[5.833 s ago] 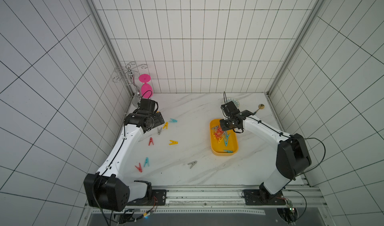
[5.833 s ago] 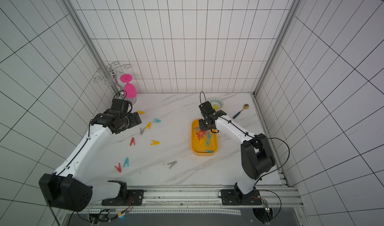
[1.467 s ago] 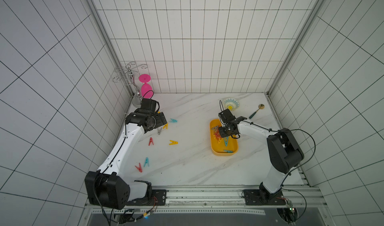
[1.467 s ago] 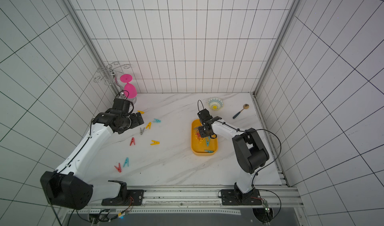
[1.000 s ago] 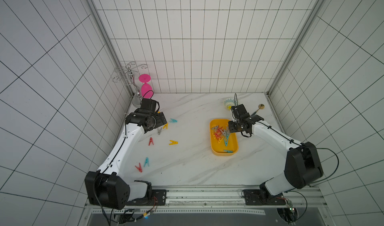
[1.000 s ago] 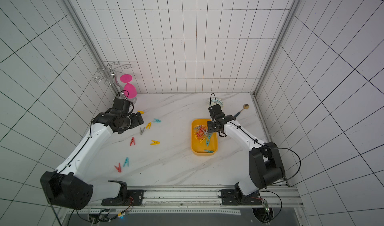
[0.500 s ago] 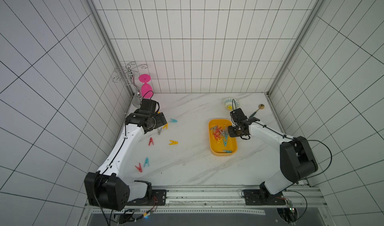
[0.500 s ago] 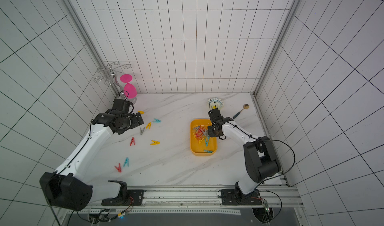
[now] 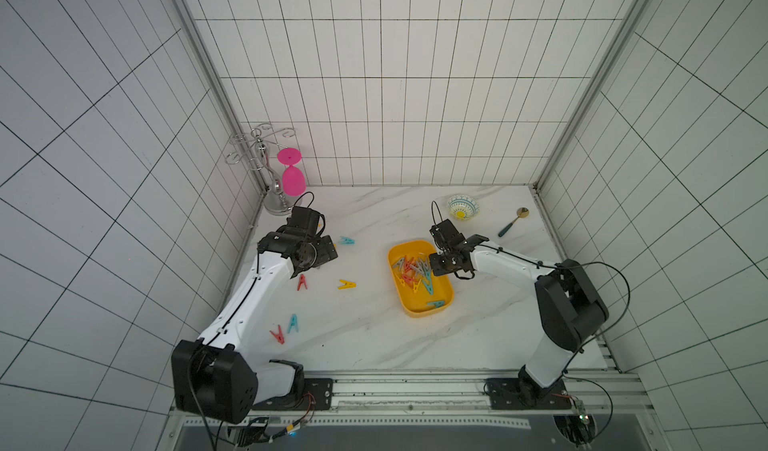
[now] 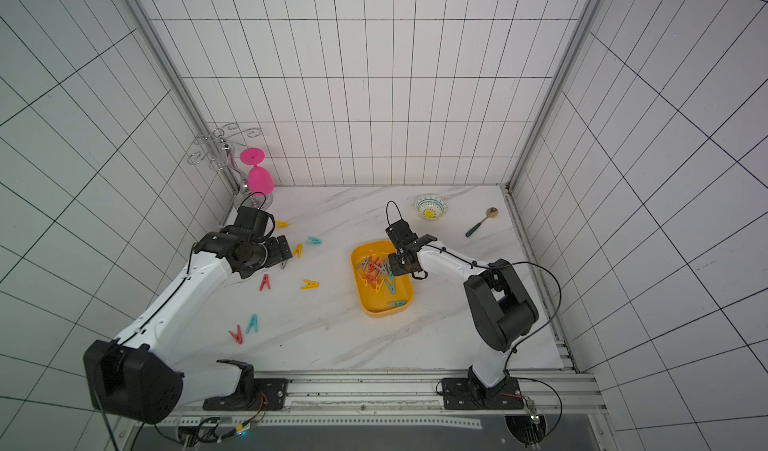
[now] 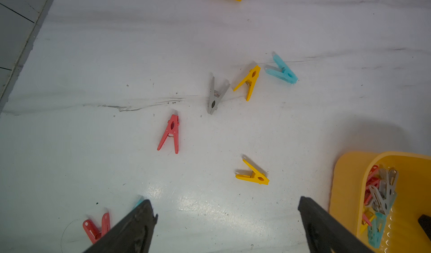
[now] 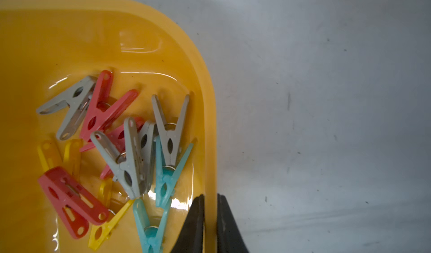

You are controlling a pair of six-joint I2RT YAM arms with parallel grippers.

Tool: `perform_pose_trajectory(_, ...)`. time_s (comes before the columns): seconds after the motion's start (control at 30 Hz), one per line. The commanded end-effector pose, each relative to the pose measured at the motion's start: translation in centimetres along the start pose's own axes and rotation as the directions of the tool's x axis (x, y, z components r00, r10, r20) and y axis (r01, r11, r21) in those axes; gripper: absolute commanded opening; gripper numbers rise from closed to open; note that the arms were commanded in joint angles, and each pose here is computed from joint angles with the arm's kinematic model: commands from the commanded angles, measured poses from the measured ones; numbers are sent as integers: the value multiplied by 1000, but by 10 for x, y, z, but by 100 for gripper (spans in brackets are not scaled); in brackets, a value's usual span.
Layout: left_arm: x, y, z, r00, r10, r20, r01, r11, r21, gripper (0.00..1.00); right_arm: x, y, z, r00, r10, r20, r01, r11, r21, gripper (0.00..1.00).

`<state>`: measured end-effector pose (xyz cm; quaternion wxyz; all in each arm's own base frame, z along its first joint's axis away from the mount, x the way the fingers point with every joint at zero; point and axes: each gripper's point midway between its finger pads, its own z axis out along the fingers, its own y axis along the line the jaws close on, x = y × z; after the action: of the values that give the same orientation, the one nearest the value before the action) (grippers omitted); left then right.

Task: Put the clothespins into the storage box
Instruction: Move the storage box to the center of the board.

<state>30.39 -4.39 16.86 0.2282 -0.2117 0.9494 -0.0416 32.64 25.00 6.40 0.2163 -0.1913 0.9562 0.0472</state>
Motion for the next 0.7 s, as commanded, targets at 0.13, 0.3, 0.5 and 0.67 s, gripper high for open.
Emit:
perform_pose_trajectory(0.13, 30, -2, 20, 997, -54, -63, 54, 999, -8, 96, -31, 44, 5, 998, 32, 47, -30, 998, -48, 14)
perform_pose_trajectory(0.3, 40, -2, 32, 986, -149, -80, 149, 989, -6, 96, -41, 55, 2, 995, 72, 73, -66, 994, -82, 15)
perform_pose_trajectory(0.5, 47, -5, 43, 960, -268, -81, 268, 963, -5, 96, -51, 69, 4, 985, 157, 75, -145, 977, -155, 15)
perform_pose_trajectory(0.67, 53, -4, 48, 928, -361, -88, 361, 932, -22, 96, -47, 81, 8, 979, 202, 41, -189, 959, -209, 16)
